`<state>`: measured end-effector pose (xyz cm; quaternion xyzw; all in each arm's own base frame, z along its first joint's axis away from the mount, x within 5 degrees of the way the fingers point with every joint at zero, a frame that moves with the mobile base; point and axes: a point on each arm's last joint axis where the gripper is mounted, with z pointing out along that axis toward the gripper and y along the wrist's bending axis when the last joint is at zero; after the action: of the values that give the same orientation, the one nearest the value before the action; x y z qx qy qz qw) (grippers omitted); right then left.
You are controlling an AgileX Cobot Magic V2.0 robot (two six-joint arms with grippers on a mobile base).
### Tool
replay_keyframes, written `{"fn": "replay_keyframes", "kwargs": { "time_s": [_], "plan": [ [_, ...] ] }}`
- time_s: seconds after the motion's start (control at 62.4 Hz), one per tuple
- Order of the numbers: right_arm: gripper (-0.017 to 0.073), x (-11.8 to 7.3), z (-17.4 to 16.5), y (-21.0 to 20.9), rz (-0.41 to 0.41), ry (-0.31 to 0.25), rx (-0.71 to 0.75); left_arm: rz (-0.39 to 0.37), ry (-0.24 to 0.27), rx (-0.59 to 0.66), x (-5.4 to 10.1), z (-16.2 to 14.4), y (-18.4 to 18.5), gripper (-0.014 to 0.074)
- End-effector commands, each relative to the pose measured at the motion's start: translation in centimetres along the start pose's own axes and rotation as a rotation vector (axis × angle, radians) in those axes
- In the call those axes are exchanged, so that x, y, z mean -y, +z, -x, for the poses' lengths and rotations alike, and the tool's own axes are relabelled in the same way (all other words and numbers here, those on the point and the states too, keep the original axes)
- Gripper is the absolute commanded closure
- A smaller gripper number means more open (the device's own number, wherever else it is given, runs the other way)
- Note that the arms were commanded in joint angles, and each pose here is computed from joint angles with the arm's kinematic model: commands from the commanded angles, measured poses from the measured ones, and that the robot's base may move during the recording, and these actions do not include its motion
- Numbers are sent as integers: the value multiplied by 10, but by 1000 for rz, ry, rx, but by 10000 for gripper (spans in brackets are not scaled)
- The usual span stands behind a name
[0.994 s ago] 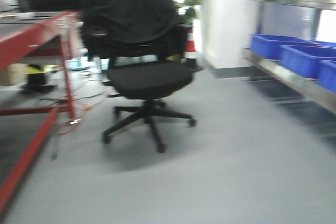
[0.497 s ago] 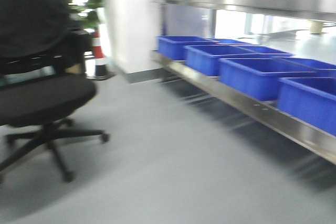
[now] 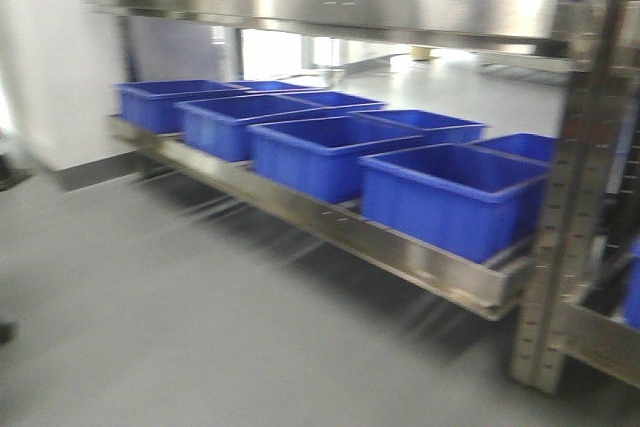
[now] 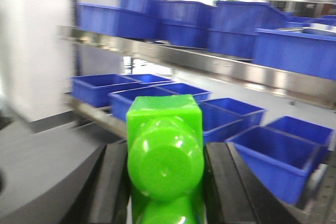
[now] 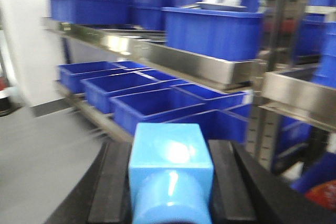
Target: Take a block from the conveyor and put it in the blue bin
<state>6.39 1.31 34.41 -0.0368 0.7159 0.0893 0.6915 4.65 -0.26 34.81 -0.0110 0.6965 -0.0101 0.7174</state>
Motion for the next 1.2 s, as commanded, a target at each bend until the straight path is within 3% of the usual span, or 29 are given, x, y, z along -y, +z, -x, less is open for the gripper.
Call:
{"fn": "replay_keyframes", "kwargs": {
  "time_s": [0.0, 1.186],
  "plan": [
    [721, 0, 2, -1, -4, -10, 29, -2, -2, 22, 0, 1, 0, 705],
    [721, 0, 2, -1, -4, -10, 29, 0, -2, 35, 0, 3, 0, 705]
  ]
}}
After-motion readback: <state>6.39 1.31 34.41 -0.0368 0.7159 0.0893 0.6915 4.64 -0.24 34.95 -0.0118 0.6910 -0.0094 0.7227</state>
